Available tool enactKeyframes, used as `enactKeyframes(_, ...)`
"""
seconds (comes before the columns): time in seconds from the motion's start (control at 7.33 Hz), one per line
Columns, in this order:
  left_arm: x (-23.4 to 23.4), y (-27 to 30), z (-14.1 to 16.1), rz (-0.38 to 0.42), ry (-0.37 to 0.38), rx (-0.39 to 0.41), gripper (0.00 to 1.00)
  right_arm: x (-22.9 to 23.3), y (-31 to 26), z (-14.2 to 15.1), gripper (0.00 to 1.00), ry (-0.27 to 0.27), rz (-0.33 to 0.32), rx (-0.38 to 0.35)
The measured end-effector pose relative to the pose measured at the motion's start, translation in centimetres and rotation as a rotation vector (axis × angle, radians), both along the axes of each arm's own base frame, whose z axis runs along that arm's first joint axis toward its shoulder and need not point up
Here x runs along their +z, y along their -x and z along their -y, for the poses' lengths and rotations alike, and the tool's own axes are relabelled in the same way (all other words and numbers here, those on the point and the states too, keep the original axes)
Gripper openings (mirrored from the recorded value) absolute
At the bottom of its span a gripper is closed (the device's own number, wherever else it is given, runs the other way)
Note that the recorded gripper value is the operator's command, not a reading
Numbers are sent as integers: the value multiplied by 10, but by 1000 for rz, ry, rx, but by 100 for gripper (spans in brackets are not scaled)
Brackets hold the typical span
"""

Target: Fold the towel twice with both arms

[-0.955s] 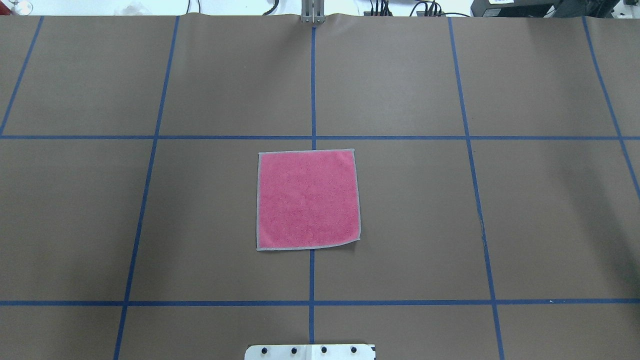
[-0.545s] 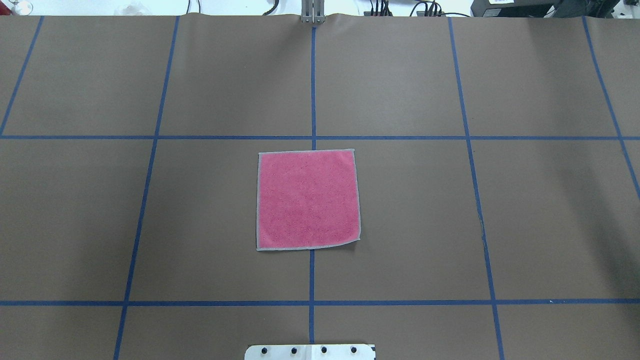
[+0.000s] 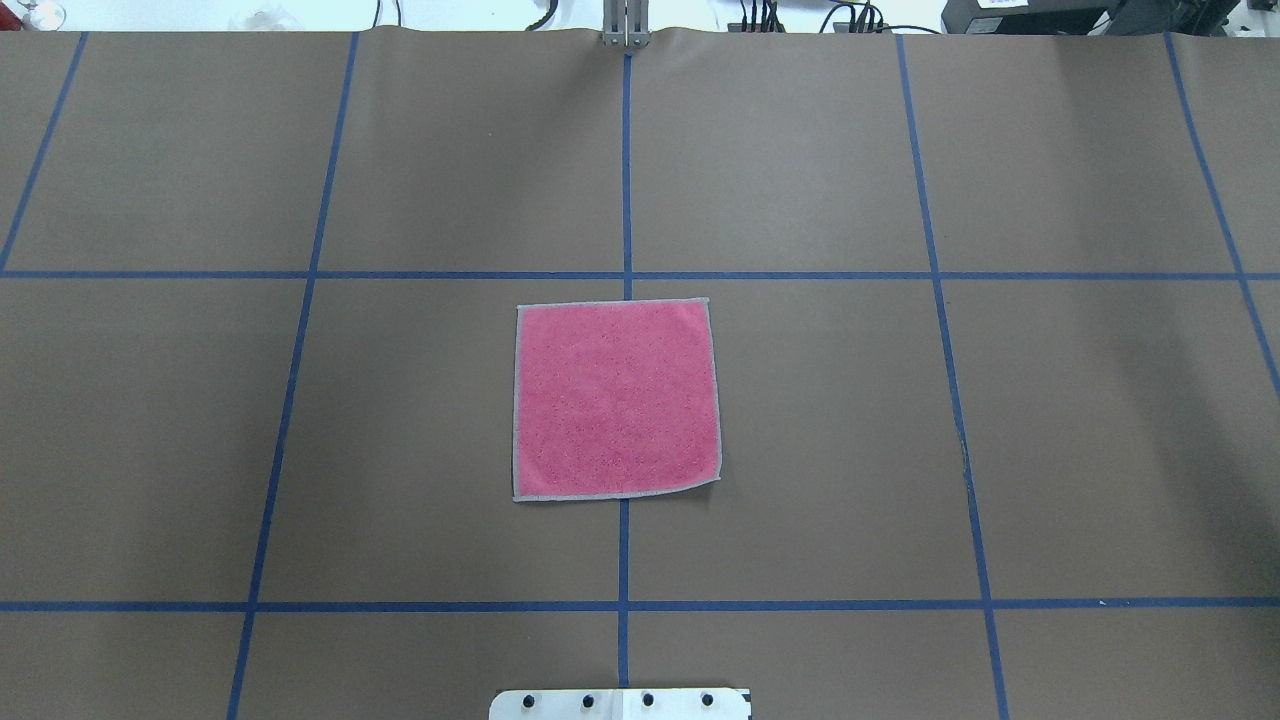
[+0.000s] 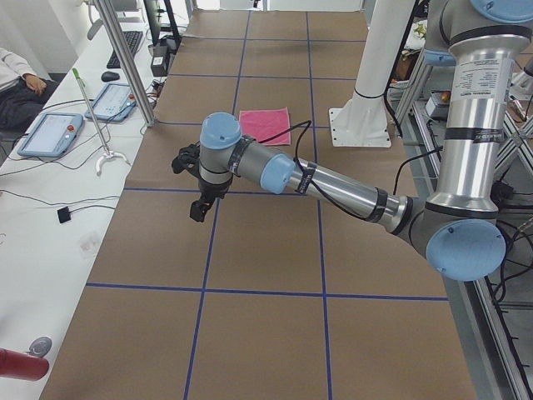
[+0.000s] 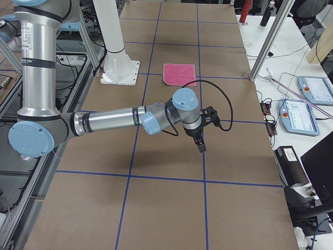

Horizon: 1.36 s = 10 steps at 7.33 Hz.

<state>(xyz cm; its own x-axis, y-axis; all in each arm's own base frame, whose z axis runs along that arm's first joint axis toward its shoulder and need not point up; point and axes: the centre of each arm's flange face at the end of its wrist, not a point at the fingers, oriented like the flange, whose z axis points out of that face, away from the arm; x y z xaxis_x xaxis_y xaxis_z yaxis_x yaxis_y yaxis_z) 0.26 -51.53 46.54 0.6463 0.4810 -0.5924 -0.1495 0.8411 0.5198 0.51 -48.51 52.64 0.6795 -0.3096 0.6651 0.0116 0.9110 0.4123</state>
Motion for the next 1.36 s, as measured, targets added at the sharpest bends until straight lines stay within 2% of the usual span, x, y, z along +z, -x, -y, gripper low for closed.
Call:
enactKeyframes(0.14, -11, -35, -1, -39, 16, 7, 100, -15, 22, -1, 99, 36, 35, 14)
enactKeyframes(0.41, -38, -106, -9, -157, 113, -40, 100, -59, 83, -6, 97, 137, 96, 77)
enactKeyframes(0.68, -84, -174, -16, -295, 247, -93, 100, -113, 155, -24, 96, 268, 157, 194)
enactKeyframes(0.82, -108, -207, -20, -339, 305, -115, 100, -140, 196, -38, 96, 315, 186, 260)
enactKeyframes(1.36, -163, -345, -59, -414, 502, -299, 100, -206, 326, -93, 95, 531, 348, 523)
